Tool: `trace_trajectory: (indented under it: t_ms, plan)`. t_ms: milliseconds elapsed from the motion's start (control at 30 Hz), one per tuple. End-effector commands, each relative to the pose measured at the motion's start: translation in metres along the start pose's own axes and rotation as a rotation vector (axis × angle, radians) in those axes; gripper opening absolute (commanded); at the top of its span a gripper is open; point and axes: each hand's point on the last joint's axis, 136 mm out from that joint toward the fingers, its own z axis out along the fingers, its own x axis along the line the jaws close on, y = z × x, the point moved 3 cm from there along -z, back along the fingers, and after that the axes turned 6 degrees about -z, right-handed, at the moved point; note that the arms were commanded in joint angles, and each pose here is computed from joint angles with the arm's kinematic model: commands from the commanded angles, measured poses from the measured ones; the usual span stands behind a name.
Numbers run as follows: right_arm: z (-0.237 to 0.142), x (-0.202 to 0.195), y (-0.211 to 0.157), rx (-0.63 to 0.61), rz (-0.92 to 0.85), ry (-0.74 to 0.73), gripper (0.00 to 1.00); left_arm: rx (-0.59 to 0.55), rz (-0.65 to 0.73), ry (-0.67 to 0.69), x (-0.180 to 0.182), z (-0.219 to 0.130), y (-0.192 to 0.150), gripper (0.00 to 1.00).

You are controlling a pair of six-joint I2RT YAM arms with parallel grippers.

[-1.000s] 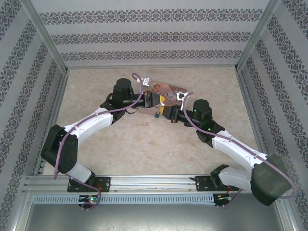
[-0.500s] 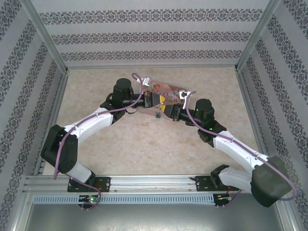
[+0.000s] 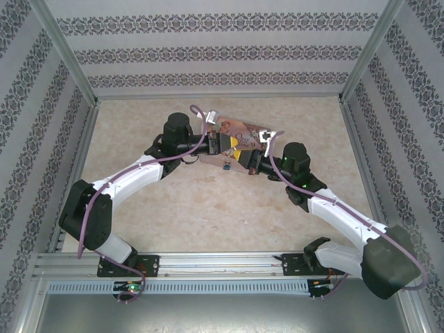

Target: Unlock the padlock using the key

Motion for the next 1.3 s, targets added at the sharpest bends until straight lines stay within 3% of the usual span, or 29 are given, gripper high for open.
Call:
trace_trajectory:
  t_ms: [0,67,167,300,400,733,933,1267]
  plan:
    - [-0.006,0.0,0.0,-0.012,-0.012,-0.002,0.0,-0.038,0.059,-0.01,-0.014,-0.002,0.009,0.0]
    - [-0.007,0.0,0.0,-0.009,-0.016,-0.005,0.0,-0.048,0.063,-0.009,-0.014,-0.005,0.01,0.0]
    - [-0.008,-0.001,-0.001,-0.004,-0.025,-0.012,0.0,-0.065,0.07,0.0,-0.014,-0.01,0.011,0.09]
    - [-0.007,-0.004,-0.004,0.023,-0.042,-0.027,0.0,-0.106,0.091,0.02,-0.015,-0.021,0.015,0.32]
    - [-0.006,-0.005,-0.006,0.053,-0.086,-0.036,0.0,-0.144,0.118,0.07,-0.012,-0.033,0.016,0.44]
    - [0.003,-0.035,-0.014,0.187,-0.197,-0.074,0.0,-0.264,0.349,0.39,0.019,-0.085,-0.002,0.87]
    - [0.017,-0.068,-0.009,0.23,-0.116,-0.073,0.0,-0.33,0.397,0.494,0.045,-0.105,-0.018,0.94]
    - [0.053,-0.124,-0.009,0.259,0.087,-0.143,0.0,-0.311,0.311,0.574,0.096,-0.101,-0.041,0.95]
